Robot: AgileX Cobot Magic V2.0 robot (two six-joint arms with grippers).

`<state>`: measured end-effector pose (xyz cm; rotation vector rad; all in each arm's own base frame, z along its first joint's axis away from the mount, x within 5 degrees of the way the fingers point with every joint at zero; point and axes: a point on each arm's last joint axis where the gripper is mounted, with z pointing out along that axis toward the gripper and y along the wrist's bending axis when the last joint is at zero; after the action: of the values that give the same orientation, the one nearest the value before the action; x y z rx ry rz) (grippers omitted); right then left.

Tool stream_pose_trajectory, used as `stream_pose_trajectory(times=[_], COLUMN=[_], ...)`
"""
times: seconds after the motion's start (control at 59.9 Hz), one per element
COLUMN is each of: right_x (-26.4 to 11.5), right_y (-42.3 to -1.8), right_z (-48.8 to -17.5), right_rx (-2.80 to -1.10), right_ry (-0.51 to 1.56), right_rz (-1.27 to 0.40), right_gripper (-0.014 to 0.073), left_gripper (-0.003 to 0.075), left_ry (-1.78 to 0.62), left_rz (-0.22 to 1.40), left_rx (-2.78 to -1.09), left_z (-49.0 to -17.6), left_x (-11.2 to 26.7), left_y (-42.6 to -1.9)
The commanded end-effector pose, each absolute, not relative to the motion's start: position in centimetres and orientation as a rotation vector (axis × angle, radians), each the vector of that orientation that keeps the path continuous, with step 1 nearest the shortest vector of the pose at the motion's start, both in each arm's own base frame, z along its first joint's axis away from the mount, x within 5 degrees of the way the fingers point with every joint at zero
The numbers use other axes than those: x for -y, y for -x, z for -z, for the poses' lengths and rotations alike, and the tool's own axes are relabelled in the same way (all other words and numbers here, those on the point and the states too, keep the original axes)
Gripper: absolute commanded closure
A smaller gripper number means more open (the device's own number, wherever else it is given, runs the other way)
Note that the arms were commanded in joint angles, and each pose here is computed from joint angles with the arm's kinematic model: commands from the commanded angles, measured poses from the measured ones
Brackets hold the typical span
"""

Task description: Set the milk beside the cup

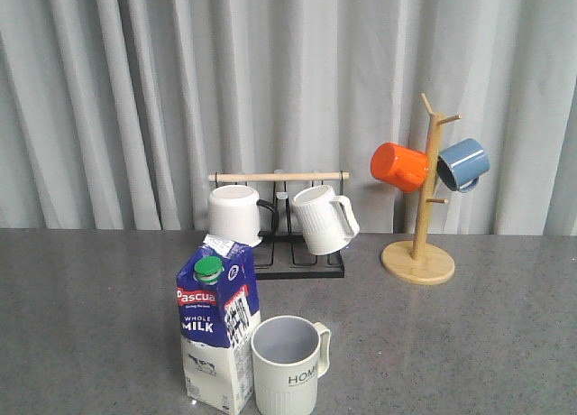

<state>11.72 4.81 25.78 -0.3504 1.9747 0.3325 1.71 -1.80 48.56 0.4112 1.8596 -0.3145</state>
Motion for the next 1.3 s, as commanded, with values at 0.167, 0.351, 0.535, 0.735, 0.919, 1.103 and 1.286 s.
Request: stream_pose_trajectory(times=[0.167, 0.351, 0.535, 0.735, 0.919, 1.103, 1.286], right_x=[-4.7, -4.7, -4.7, -4.7, -4.7, -4.7, -4.7], right_y=[-12.1, -12.1, -12.1, -12.1, -12.1, -12.1, -12.1], right_z=[-27.2, -27.2, -27.2, -27.2, -27.2, -27.2, -27.2], right_rx=[-1.896, -1.896, -1.896, -1.896, -1.896, -1.896, -1.895], right_ry=[0.31, 0.31, 0.31, 0.31, 0.31, 0.31, 0.31], right_rz=[-0.325, -0.325, -0.325, -0.325, -0.325, -0.325, -0.325], right_gripper=[0.06, 0.06, 0.06, 0.06, 0.06, 0.06, 0.06], left_gripper=[0.0728, 0.0728, 0.0728, 0.0727, 0.0727, 0.0727, 0.0727], left_ry=[-0.389, -0.363, -0.261, -0.128, -0.051, -0.002, 0.014], left_rz=[0.32, 0.259, 0.224, 0.142, 0.059, -0.017, -0.04], left_rx=[-1.78, -1.776, -1.647, -1.471, -1.428, -1.425, -1.464], left_z=[-46.4, -42.9, -36.8, -27.1, -21.0, -20.8, -20.3], left_x=[1.0, 1.5, 2.3, 1.4, 0.4, -0.1, -0.2], left_y=[0.7, -2.7, -7.3, -8.2, -6.8, -5.9, -5.6])
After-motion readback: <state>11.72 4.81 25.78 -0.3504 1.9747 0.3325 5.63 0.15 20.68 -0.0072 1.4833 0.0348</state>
